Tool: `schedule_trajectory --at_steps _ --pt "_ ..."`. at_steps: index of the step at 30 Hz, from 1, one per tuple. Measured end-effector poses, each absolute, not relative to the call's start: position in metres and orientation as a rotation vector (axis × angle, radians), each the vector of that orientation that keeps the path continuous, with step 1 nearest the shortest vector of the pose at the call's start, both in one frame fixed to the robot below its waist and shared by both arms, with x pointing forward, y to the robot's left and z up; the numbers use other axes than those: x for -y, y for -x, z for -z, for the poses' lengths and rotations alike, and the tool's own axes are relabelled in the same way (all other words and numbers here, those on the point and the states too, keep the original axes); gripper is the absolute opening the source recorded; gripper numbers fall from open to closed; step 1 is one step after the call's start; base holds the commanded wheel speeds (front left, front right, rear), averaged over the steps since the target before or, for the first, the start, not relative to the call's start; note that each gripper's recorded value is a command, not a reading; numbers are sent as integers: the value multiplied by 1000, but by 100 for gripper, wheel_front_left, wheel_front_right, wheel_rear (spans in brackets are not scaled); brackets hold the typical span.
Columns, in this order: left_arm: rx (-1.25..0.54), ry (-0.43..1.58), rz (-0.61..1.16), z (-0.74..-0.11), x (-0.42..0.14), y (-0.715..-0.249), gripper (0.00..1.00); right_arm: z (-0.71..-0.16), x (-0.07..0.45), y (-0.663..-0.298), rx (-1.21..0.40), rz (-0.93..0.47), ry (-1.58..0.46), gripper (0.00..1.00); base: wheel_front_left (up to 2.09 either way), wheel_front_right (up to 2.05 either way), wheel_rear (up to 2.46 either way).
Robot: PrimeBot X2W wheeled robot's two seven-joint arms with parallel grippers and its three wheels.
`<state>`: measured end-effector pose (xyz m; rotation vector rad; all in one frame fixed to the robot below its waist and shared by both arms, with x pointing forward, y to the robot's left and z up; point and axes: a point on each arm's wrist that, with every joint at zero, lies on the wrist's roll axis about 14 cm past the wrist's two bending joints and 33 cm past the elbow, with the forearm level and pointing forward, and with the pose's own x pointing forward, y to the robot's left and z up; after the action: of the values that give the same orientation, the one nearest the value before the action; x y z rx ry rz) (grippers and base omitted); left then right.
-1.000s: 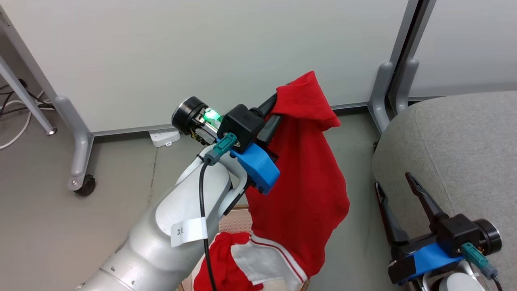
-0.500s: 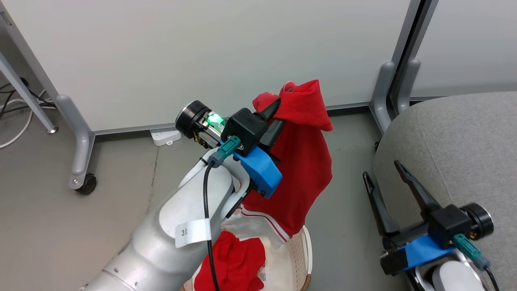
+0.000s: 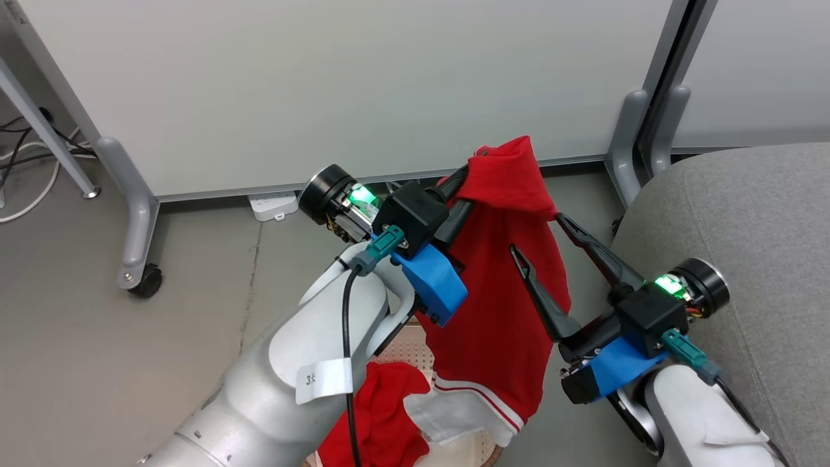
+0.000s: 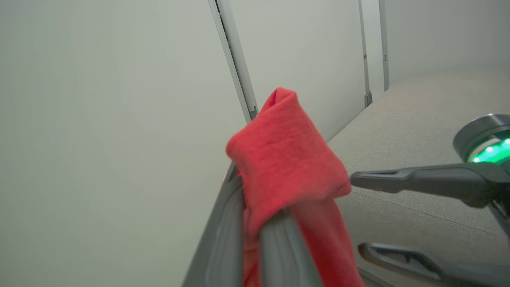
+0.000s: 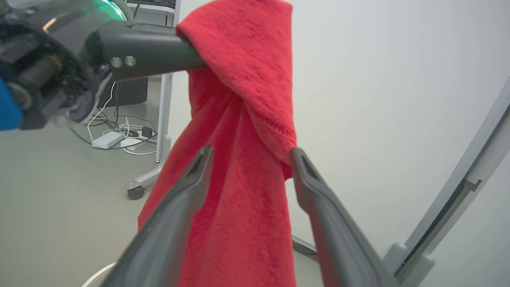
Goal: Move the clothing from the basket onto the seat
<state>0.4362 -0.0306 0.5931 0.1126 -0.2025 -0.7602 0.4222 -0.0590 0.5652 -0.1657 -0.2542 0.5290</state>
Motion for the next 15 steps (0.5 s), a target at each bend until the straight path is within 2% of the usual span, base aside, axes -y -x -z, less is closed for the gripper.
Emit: schedule_trajectory --at_steps 15 --pt "203 -102 789 -592 33 -430 0 -530 33 -454 129 -603 221 100 0 0 0"
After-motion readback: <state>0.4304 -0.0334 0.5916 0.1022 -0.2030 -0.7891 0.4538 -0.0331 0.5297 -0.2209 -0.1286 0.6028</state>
